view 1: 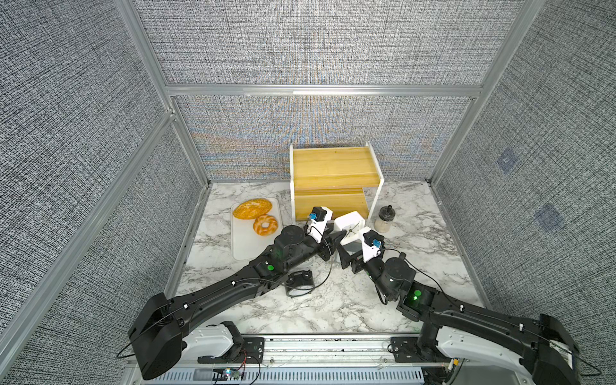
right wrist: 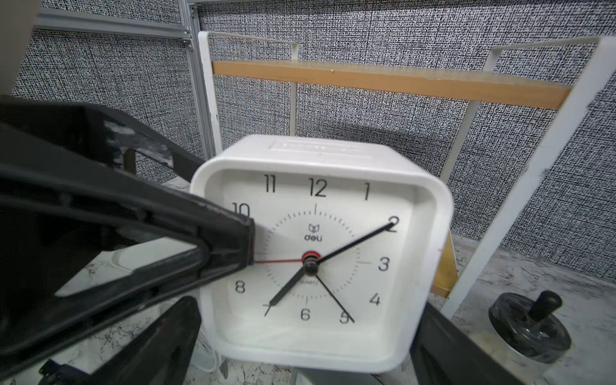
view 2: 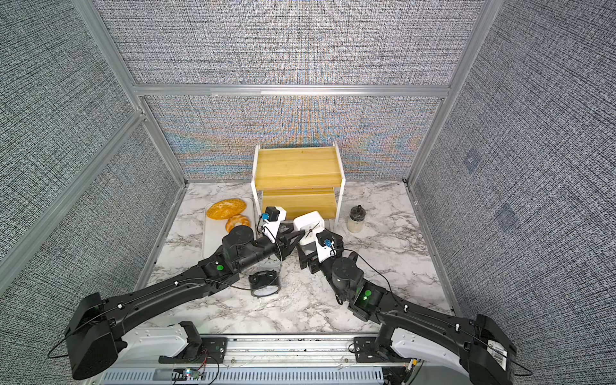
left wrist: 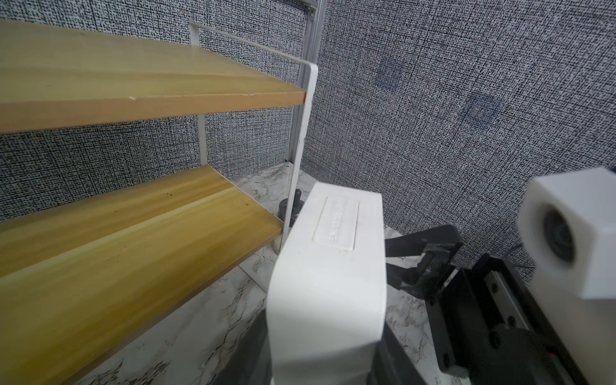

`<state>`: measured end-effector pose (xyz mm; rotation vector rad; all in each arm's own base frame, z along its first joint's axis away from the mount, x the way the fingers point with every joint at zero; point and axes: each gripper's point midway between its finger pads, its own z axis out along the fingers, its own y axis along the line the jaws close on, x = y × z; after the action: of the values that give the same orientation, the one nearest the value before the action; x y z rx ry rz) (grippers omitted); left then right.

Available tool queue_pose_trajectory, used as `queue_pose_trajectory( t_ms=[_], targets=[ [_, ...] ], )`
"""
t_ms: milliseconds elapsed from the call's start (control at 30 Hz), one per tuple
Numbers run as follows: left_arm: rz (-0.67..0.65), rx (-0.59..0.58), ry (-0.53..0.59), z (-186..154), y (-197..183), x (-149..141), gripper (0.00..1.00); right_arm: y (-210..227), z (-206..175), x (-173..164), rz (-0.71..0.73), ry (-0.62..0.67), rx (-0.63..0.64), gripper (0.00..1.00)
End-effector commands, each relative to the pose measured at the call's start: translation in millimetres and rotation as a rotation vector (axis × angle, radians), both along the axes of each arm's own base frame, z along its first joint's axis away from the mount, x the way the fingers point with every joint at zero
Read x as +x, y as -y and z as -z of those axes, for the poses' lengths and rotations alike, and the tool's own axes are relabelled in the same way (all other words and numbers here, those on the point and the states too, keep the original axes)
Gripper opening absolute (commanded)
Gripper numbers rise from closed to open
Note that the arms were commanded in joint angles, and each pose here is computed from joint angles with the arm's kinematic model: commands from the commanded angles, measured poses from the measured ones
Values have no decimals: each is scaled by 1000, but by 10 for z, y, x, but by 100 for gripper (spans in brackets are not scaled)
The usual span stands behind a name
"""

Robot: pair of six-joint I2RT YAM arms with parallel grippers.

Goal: Place the alarm clocks on the shelf by style
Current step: Pick up the alarm from the center of the board.

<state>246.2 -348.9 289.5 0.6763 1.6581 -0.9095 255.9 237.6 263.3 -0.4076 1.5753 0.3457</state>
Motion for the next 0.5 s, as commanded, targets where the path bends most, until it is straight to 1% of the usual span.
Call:
queue_pose_trajectory(
  t_ms=[0, 300, 467],
  targets=[
    [17, 3, 13, -20, 31, -22, 4, 17, -114, 12, 24, 35, 19, 98],
    [39, 19, 8, 28, 71, -39, 4, 34, -94, 23, 39, 42, 7, 98],
    [65, 28, 7, 51, 93, -77, 4, 30, -56, 35, 44, 38, -6, 94]
  ],
)
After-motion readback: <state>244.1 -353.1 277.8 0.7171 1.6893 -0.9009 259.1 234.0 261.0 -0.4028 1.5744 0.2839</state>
